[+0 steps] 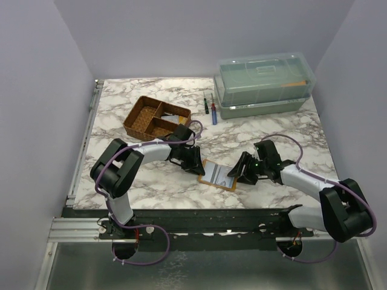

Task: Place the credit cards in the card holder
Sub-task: Close the card holder at the center of the board.

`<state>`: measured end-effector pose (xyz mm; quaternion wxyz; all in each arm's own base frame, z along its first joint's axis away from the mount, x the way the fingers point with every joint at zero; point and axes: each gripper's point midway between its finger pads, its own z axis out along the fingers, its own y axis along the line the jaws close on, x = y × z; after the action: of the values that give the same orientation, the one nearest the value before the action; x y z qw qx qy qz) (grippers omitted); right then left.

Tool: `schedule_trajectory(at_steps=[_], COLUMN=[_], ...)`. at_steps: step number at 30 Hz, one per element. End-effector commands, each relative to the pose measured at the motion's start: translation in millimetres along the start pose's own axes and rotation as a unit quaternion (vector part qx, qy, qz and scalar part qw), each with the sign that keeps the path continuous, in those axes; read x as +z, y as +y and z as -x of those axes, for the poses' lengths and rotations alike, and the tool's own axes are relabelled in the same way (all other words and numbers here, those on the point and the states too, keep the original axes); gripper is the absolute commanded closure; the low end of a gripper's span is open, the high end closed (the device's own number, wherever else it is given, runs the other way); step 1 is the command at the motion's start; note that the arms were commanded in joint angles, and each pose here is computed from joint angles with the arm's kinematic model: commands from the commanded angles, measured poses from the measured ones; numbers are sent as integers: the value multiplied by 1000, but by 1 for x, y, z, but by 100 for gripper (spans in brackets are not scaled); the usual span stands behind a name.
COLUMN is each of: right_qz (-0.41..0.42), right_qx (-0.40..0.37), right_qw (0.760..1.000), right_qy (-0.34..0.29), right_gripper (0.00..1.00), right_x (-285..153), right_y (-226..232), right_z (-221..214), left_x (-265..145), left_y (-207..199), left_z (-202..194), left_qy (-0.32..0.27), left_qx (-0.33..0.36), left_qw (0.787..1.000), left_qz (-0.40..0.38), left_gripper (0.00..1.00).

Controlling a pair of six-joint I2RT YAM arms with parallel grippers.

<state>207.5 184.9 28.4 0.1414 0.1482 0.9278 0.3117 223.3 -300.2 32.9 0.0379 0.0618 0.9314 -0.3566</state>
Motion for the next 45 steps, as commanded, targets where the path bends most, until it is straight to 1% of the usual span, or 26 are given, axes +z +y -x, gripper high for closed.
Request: schedule_trajectory(at_steps=[1,4,6,10,12,15,18,21,23,25,28,30,35,45], right_qz=[-68,-93,-86,-85,-90,-76,-95,-97,-101,-103,-70,-44,-11,37], right_qx=[41,49,51,63,61,59,64,57,53,58,64,67,66,27], right_qw=[995,994,994,992,992,993,991,992,992,992,994,996,998,998], right_qy=[55,38,33,65,67,63,69,53,45,51,48,33,-12,-32], right_gripper=[40,40,39,39,39,38,38,37,35,35,35,35,33,32], right_x=[-5,-12,-12,-9,-9,-6,-9,-13,-12,-7,3,6,6,2], right_y=[-39,-46,-47,-52,-53,-51,-53,-53,-55,-56,-43,-30,-10,28], right_z=[-40,-38,-41,-58,-64,-65,-67,-63,-61,-61,-55,-46,-24,1], left_x=[5,7,9,9,9,8,9,9,10,10,9,10,12,21], left_y=[-2,-1,1,1,0,1,4,4,8,8,5,6,6,-2], left_z=[-6,-7,-8,-9,-9,-10,-11,-12,-10,-10,-9,-8,-8,3], left_qy=[7,11,12,11,14,13,13,14,10,14,12,12,12,-6], left_qx=[-6,-11,-13,-18,-20,-16,-22,-22,-21,-29,-33,-32,-44,-73], left_qw=[1000,1000,1000,1000,999,1000,1000,999,1000,999,999,999,999,996], left_qz=[-19,-19,-19,-19,-22,-22,-18,-19,-13,-16,-23,-22,-30,-59], left_gripper=[83,83,84,84,85,85,85,85,85,85,85,85,85,87])
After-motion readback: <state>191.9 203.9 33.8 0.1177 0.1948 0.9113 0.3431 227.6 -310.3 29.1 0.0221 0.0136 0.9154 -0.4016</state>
